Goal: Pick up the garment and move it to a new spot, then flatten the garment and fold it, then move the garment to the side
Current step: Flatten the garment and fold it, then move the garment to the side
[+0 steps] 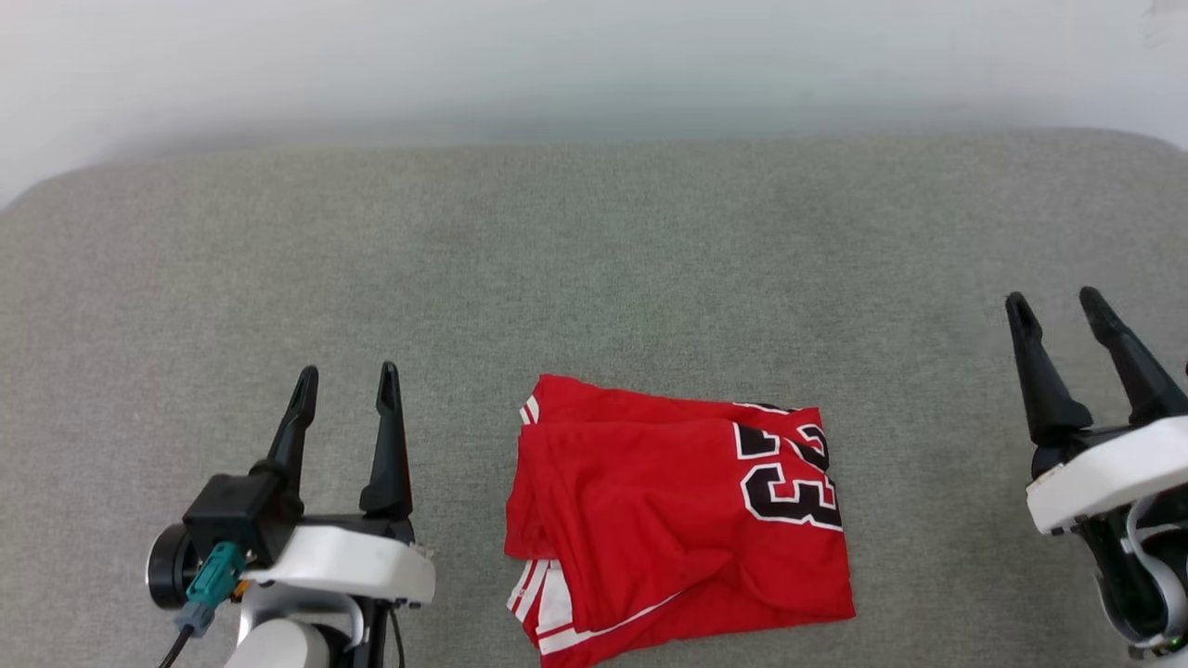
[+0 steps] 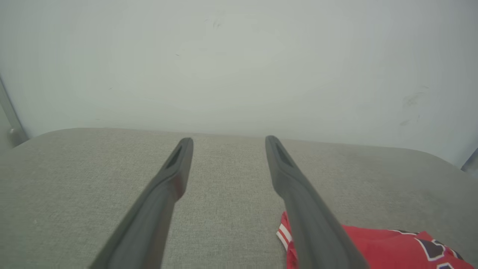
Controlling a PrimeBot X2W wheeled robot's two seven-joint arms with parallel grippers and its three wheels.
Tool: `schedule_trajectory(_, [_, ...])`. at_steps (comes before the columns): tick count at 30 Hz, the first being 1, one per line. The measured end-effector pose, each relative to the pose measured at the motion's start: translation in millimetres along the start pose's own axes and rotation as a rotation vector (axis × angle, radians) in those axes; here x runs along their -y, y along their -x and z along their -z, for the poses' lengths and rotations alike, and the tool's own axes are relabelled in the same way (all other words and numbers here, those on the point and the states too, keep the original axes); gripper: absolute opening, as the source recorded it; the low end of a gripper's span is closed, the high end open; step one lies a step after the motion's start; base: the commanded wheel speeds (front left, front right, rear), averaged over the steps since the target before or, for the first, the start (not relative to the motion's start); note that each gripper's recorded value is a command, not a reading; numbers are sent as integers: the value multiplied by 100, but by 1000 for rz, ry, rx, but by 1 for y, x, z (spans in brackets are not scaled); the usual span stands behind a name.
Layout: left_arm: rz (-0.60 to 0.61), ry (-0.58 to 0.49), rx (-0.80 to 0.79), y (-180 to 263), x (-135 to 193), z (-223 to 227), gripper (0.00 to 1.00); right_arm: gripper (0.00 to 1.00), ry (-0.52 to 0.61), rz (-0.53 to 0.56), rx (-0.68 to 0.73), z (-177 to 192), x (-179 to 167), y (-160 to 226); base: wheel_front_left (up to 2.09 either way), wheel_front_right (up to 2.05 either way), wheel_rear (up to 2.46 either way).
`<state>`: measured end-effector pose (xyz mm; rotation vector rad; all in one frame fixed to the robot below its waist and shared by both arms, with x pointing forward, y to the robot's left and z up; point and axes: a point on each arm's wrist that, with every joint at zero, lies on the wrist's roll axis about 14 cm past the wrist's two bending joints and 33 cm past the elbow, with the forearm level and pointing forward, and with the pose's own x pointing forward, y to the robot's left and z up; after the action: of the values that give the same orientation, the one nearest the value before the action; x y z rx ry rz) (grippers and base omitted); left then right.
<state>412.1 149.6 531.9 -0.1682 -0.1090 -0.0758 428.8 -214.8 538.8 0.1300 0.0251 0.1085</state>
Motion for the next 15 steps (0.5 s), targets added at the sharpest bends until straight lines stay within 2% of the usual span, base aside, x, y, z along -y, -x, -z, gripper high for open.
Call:
schedule_trajectory(2, [-8, -6, 1, 8, -3, -2, 100, 100, 2, 9, 67, -16, -3, 11, 0, 0, 0])
schedule_trajectory(7, [-30, -22, 1, 22, -10, -5, 100, 100, 0, 2, 113, -27, -13, 30, 0, 0, 0])
schedule_trajectory(15, [-67, -51, -13, 41, -26, -4, 100, 100, 15, 9, 82, -19, -22, 55, 0, 0, 0])
